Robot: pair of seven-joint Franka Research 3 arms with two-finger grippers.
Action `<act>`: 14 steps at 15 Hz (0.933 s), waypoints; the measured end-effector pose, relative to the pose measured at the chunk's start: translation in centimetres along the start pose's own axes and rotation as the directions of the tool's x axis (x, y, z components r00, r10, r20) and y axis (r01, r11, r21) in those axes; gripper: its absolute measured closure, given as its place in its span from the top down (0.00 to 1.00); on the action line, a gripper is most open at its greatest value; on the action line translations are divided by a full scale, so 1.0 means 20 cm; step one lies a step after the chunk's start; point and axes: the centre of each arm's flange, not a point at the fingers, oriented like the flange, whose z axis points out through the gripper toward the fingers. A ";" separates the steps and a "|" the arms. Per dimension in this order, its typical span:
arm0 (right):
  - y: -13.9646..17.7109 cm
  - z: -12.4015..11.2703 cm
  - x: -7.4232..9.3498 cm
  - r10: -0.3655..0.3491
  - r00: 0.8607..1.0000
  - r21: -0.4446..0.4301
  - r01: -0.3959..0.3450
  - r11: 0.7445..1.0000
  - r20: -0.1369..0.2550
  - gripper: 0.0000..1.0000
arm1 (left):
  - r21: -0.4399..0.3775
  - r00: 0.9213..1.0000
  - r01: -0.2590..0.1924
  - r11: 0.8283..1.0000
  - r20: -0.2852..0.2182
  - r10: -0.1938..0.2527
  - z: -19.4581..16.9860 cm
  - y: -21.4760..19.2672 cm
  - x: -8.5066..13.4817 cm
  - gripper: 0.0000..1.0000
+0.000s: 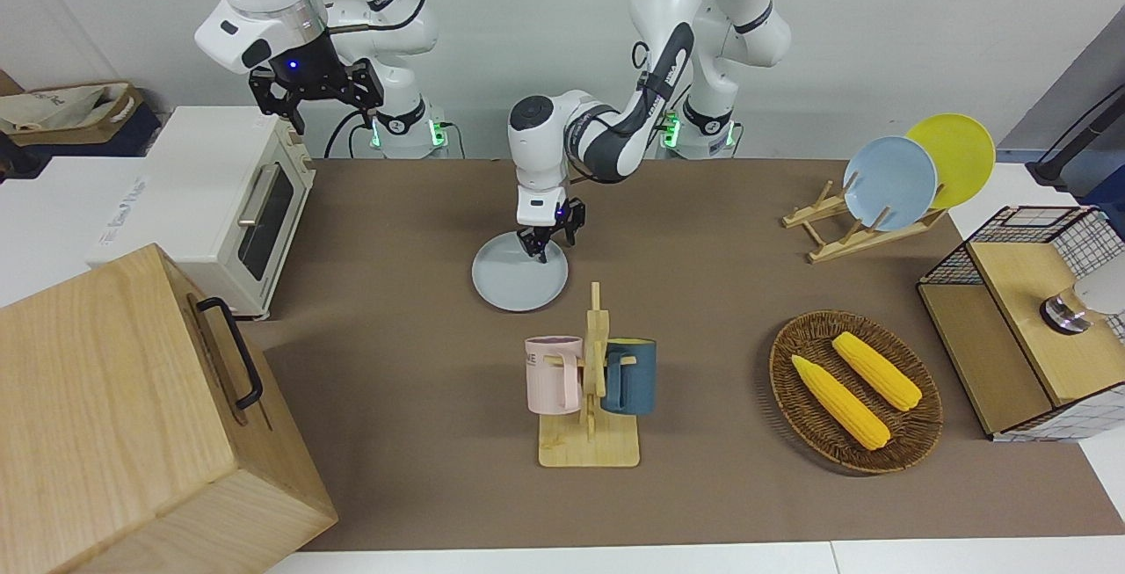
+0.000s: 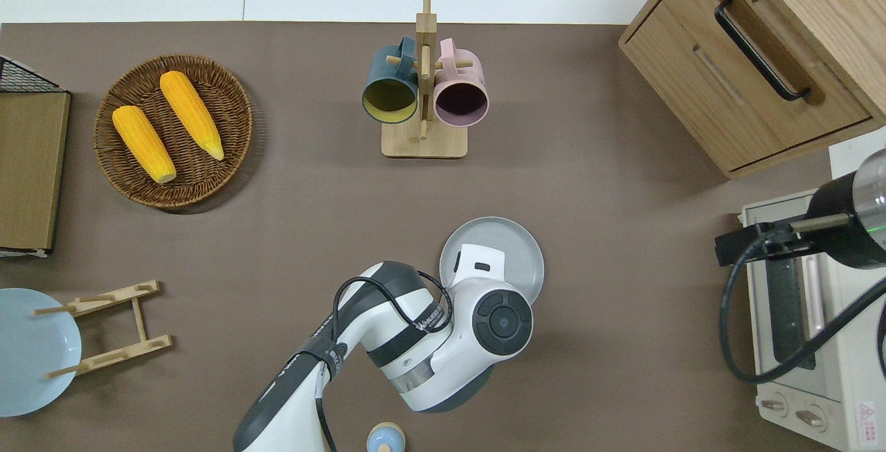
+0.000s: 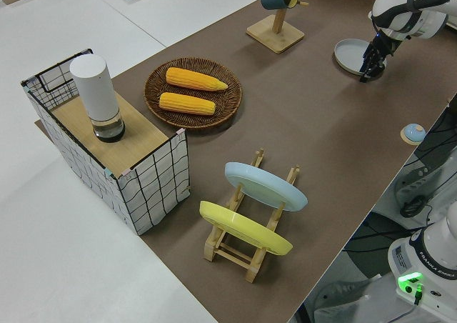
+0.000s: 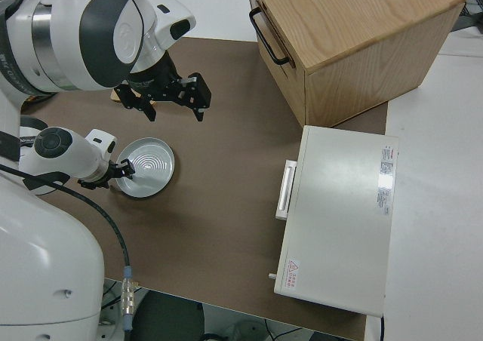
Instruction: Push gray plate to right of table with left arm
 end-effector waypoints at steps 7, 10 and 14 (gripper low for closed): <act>0.00 0.00 0.00 0.000 1.000 0.000 0.000 1.000 0.000 0.99 | 0.031 0.987 -0.110 0.993 0.124 0.106 -0.42 -0.16 0.30 1.00; 0.00 0.00 0.00 0.000 1.000 0.000 0.000 1.000 0.000 0.99 | 0.020 0.976 -0.170 0.985 0.139 0.166 -0.65 -0.34 0.46 1.00; 0.00 0.00 0.00 0.000 1.000 0.000 0.000 1.000 0.000 0.99 | -0.023 0.938 -0.288 0.957 0.196 0.287 -0.92 -0.70 0.75 1.00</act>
